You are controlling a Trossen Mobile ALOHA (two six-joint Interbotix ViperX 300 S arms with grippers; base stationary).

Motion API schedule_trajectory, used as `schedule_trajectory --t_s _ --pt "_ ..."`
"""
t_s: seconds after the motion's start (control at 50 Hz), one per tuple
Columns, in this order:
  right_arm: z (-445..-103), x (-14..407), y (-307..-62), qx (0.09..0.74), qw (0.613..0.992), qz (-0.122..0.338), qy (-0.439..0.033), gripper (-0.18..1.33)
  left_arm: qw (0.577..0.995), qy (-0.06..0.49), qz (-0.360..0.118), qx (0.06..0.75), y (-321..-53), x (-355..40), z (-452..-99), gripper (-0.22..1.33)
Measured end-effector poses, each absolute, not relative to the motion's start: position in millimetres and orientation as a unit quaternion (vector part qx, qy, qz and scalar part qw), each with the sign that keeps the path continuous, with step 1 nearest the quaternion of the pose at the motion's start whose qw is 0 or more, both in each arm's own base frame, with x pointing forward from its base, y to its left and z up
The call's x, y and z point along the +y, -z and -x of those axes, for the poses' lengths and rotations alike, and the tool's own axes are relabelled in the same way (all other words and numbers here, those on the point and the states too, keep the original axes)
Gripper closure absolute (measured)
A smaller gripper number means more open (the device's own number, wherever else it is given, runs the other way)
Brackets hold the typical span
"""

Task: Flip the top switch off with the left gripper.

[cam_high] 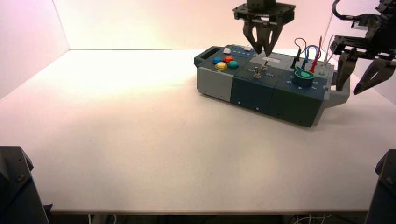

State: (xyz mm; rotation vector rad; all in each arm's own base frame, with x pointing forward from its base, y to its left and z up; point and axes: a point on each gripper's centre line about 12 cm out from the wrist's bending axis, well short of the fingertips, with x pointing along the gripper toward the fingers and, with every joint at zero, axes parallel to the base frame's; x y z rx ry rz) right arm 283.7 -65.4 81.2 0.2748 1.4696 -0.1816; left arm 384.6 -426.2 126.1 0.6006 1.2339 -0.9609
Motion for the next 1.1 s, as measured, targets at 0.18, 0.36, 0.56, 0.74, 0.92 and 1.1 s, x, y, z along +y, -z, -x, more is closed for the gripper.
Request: schedule_trajectory --t_s 0.18,0.36,0.56,0.74,0.92,1.1 --pt "-285 -66 -82 0.665 0.732 -0.123 0.082 0.1 0.671 0.428 -0.265 0.544 -130 -428 -386 0.3" --pt "-286 -66 -81 0.667 0.731 -0.121 0.08 0.1 0.664 0.426 -0.268 0.554 -125 -428 -386 0.3" --pt "-286 -66 -81 0.667 0.731 -0.12 0.08 0.11 0.655 0.422 -0.269 0.566 -114 -427 -385 0.3" --pt "-286 -66 -81 0.667 0.731 -0.119 0.079 0.1 0.657 0.422 -0.266 0.565 -111 -431 -386 0.3" --pt "-286 -66 -81 0.667 0.732 -0.118 0.078 0.11 0.657 0.421 -0.264 0.567 -110 -435 -389 0.3" --pt "-286 -66 -81 0.666 0.732 -0.118 0.078 0.11 0.652 0.421 -0.266 0.572 -110 -438 -391 0.3"
